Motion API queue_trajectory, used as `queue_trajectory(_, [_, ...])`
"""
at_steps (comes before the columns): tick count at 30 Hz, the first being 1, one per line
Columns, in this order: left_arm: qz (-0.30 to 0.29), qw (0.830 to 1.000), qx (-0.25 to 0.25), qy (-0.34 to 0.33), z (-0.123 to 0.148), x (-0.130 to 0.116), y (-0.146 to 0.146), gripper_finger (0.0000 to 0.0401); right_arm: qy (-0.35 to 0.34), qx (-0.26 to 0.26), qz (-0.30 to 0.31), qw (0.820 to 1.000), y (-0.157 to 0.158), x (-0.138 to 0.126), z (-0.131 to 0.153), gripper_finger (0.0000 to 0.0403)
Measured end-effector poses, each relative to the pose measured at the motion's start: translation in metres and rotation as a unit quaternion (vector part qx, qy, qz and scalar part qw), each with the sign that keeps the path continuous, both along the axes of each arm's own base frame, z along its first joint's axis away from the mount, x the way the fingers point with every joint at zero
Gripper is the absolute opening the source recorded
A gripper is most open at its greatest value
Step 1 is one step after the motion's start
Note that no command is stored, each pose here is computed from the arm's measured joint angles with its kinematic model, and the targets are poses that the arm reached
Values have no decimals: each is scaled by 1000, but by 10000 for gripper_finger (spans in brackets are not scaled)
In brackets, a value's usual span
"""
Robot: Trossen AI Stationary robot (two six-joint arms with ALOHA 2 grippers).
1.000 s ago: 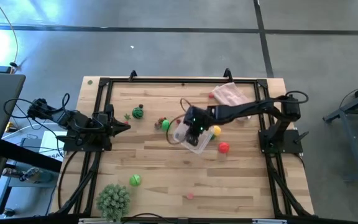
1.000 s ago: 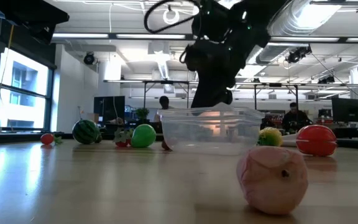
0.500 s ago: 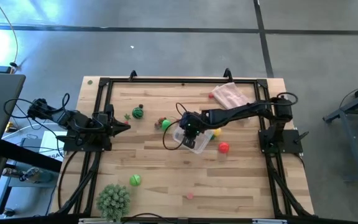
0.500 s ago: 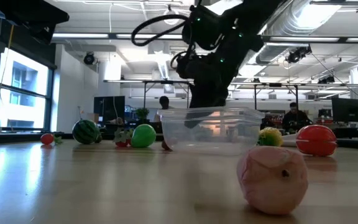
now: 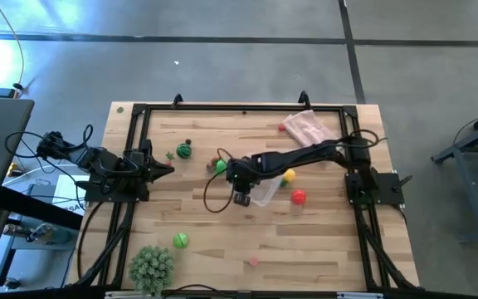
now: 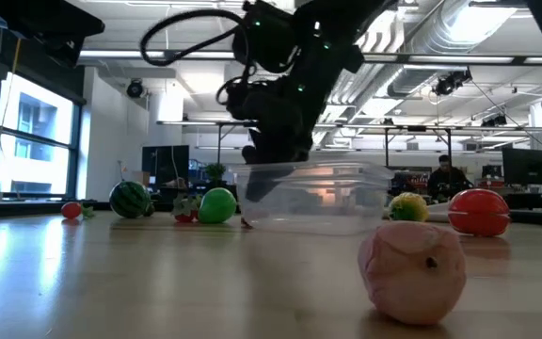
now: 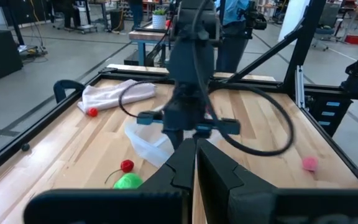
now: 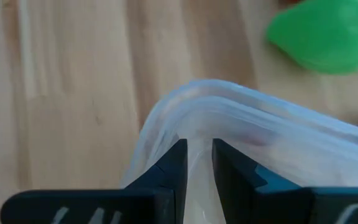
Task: Pick and placing Produce into tupperware
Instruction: Prepare the transparent container to the center of the table
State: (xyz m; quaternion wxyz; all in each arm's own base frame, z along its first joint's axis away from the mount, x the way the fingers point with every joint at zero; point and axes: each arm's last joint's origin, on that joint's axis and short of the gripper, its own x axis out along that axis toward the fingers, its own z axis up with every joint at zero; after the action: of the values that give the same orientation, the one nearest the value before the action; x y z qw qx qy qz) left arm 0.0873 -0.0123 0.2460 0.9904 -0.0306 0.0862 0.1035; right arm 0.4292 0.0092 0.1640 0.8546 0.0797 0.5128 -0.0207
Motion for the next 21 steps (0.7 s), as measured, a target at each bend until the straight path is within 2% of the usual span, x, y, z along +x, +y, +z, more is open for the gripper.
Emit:
queue_trajectory(7, [0,1000,1,3,-1,0,0,8,5,4,39,999,34,10,9,67])
queue_trajectory(13, [0,1000,1,3,-1,0,0,8,9,47,70,996,59,9,17,67])
queue_trajectory(21, [0,1000,1,3,-1,0,0,8,80,51,58,994,75,-6,11,67])
